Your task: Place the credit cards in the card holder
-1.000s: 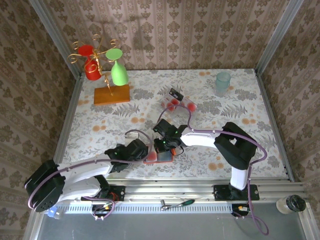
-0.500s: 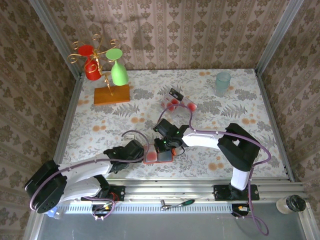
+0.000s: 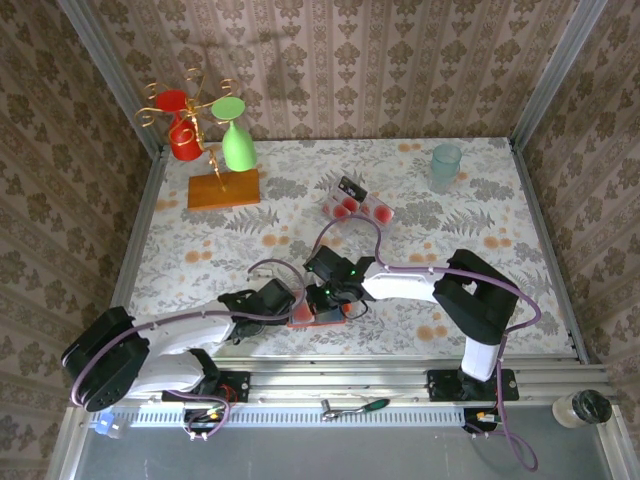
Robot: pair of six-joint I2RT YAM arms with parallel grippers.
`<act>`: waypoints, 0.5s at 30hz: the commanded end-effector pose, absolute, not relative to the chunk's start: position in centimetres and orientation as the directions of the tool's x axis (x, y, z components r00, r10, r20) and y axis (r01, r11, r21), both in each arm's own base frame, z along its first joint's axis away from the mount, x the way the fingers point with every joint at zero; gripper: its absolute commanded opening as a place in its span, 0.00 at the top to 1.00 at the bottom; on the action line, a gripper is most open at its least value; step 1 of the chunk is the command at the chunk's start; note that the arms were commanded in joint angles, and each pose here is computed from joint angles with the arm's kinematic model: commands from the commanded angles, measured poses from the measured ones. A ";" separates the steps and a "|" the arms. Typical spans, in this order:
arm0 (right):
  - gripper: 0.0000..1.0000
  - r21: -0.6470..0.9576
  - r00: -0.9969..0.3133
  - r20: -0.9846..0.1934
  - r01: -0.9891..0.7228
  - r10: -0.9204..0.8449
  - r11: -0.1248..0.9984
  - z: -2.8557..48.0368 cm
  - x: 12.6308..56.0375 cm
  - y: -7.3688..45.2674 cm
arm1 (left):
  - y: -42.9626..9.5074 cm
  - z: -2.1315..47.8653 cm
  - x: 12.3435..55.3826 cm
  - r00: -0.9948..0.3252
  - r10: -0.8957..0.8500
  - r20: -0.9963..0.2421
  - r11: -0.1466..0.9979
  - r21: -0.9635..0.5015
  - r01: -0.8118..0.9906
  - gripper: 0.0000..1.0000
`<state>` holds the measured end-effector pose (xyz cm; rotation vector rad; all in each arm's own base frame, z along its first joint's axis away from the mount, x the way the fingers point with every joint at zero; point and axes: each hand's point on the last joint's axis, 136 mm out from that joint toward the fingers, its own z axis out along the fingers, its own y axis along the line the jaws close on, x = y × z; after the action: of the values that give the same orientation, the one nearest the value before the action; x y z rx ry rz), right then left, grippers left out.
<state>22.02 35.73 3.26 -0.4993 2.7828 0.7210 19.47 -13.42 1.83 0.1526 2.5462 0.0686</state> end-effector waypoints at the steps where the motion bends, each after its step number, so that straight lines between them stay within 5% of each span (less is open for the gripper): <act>1: 1.00 0.443 -0.924 -0.262 -0.372 -0.279 0.816 2.5 21.1 36.2 | -13.6 0.7 18.8 -0.845 0.147 -0.514 0.989 0.095 0.114 0.02; 15: 1.00 0.438 -0.911 -0.298 -0.396 -0.285 0.807 4.4 21.6 36.6 | -13.8 0.6 18.7 -0.839 0.147 -0.524 0.989 0.091 0.117 0.02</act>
<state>21.46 36.70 2.87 -0.5316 2.8019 0.7466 19.96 -14.16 1.88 0.1478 2.5159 0.0556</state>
